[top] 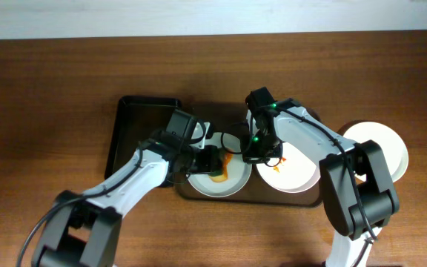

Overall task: Clean dirty plates on tray and stack at the side
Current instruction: 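Scrub the back plate with the sponge while right gripper holds it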

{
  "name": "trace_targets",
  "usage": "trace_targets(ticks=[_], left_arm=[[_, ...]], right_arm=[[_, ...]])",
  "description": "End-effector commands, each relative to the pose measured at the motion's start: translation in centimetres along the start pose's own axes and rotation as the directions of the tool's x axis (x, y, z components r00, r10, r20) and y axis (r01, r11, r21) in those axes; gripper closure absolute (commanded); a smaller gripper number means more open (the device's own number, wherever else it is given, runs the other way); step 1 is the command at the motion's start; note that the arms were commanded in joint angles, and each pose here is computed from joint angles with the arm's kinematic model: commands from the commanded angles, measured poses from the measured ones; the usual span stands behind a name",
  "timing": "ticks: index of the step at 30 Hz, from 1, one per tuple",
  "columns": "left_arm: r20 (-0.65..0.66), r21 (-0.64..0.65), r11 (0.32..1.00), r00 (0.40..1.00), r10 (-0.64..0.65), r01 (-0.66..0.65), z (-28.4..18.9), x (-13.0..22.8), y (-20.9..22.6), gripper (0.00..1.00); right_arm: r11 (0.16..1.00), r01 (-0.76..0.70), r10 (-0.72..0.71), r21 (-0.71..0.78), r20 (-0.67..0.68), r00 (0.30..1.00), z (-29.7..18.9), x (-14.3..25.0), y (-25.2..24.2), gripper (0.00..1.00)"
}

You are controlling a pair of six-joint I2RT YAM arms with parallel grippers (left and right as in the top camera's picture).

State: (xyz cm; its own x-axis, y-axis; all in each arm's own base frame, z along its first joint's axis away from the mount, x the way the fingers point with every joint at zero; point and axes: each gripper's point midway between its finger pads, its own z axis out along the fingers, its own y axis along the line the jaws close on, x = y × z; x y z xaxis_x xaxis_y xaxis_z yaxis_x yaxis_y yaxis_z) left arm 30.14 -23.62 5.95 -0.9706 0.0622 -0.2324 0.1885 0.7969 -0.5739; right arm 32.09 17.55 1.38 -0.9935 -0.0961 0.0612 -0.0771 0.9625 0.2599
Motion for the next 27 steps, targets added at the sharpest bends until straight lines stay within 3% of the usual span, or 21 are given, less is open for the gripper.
trace_targets(ticks=[1,7,10,13,17,21,25,27], left_arm=[[-0.1,0.224,0.973,0.995,-0.027,0.049,1.8,1.7,-2.3,1.0],[-0.163,0.176,0.979,0.984,-0.074,0.103,4.3,2.9,0.0,1.0],[-0.057,-0.07,0.994,0.994,-0.093,0.089,4.8,1.6,4.5,1.0],[0.058,-0.281,0.955,0.995,-0.082,0.095,3.9,-0.1,8.5,1.0],[0.161,-0.386,0.914,0.985,-0.068,0.126,0.9,-2.1,10.4,1.0],[0.247,-0.379,0.925,0.965,0.09,0.011,-4.2,-4.3,7.0,1.0],[0.36,-0.353,0.936,0.922,0.141,-0.005,-9.6,-5.0,3.8,1.0],[0.381,-0.396,0.918,0.915,0.134,0.031,-11.0,-5.0,4.8,1.0]], right_arm=[[1.0,-0.003,0.003,0.019,0.007,1.0,0.0,0.0,-0.2,0.96],[1.0,-0.004,0.004,0.019,0.004,1.0,0.0,0.1,-0.2,0.96],[1.0,-0.006,0.006,0.021,-0.002,1.0,0.0,0.3,-0.2,0.96],[1.0,-0.008,0.009,0.025,-0.013,1.0,0.0,0.5,-0.3,0.96],[1.0,-0.01,0.011,0.027,-0.019,1.0,0.0,0.7,-0.4,0.96],[1.0,-0.009,0.01,0.026,-0.017,1.0,0.0,0.6,-0.4,0.96],[1.0,-0.009,0.01,0.026,-0.016,1.0,0.0,0.6,-0.4,0.96],[1.0,-0.009,0.01,0.026,-0.016,1.0,0.0,0.6,-0.4,0.96]])
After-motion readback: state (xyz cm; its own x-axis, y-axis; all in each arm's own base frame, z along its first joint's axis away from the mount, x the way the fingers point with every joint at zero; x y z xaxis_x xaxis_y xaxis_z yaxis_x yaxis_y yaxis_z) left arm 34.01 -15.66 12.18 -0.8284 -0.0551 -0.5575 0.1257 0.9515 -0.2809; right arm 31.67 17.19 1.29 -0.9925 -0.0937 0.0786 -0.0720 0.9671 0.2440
